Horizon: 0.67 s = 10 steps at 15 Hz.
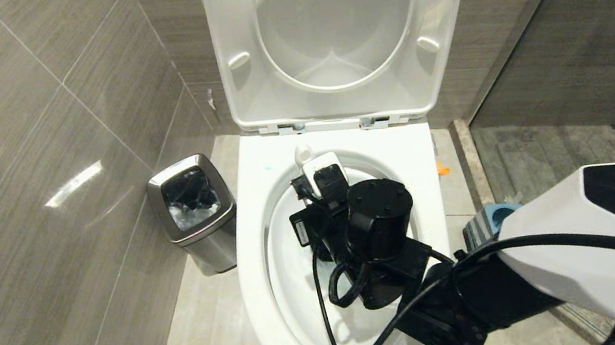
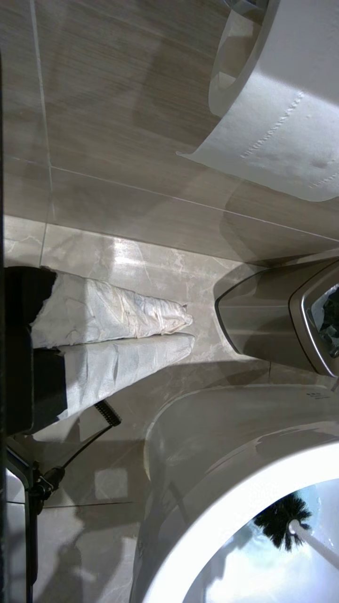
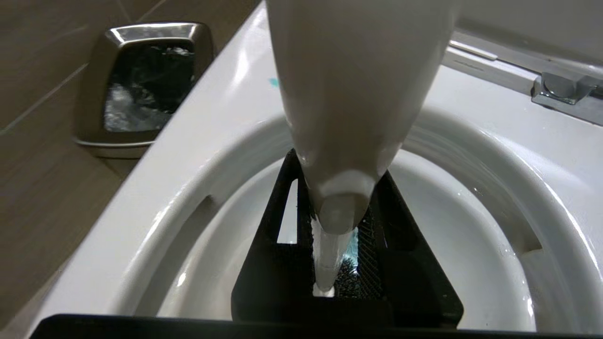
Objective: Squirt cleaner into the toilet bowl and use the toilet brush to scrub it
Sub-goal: Scrub the toilet bowl
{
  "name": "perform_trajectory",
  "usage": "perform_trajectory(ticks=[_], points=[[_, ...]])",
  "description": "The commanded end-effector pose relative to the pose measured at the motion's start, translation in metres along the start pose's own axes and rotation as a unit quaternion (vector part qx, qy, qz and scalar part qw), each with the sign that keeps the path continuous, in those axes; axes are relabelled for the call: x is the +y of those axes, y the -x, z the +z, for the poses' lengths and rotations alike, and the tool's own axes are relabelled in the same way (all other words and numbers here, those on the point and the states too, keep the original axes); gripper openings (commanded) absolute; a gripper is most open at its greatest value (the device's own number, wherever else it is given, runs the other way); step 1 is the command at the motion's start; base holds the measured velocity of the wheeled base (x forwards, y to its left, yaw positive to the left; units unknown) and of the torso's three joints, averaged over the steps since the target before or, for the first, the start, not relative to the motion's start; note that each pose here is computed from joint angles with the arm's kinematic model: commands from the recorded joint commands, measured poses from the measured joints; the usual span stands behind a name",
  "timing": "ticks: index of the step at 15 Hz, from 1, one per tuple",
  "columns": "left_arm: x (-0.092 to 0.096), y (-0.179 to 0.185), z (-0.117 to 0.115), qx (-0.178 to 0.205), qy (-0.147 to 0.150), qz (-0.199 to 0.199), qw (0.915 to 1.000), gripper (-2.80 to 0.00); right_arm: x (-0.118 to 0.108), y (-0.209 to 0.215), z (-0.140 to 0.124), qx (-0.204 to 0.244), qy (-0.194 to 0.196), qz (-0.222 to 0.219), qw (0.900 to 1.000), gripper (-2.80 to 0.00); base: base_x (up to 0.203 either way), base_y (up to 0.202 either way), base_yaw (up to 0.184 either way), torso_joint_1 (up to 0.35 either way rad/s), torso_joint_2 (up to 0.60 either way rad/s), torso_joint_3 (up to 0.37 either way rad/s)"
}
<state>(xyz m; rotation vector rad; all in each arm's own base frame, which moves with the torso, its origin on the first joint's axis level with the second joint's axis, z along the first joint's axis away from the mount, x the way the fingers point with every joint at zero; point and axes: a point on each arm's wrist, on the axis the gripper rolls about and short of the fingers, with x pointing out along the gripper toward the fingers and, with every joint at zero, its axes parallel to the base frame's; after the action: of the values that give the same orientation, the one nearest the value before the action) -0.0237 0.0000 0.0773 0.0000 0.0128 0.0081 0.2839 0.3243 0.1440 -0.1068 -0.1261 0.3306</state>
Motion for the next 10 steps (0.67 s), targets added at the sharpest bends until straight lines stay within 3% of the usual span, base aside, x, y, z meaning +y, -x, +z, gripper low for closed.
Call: perform_trajectory(ticks=[1, 7, 10], points=[[0.0, 0.0, 0.0, 0.0, 0.0, 0.001, 1.0, -2.8, -0.002, 0.028, 0.029, -0.006, -0.021, 0.004, 1.0, -2.8, 0.0, 0.0, 0.0, 0.0, 0.0, 0.0], [0.0, 0.0, 0.0, 0.0, 0.0, 0.001, 1.0, -2.8, -0.033, 0.028, 0.064, -0.029, -0.038, -0.044, 0.998, -2.8, 0.0, 0.0, 0.0, 0.0, 0.0, 0.0], [0.0, 0.0, 0.0, 0.0, 0.0, 0.001, 1.0, -2.8, -0.049, 0.034, 0.094, -0.066, -0.061, -0.055, 0.994, -2.8, 0.0, 0.0, 0.0, 0.0, 0.0, 0.0]])
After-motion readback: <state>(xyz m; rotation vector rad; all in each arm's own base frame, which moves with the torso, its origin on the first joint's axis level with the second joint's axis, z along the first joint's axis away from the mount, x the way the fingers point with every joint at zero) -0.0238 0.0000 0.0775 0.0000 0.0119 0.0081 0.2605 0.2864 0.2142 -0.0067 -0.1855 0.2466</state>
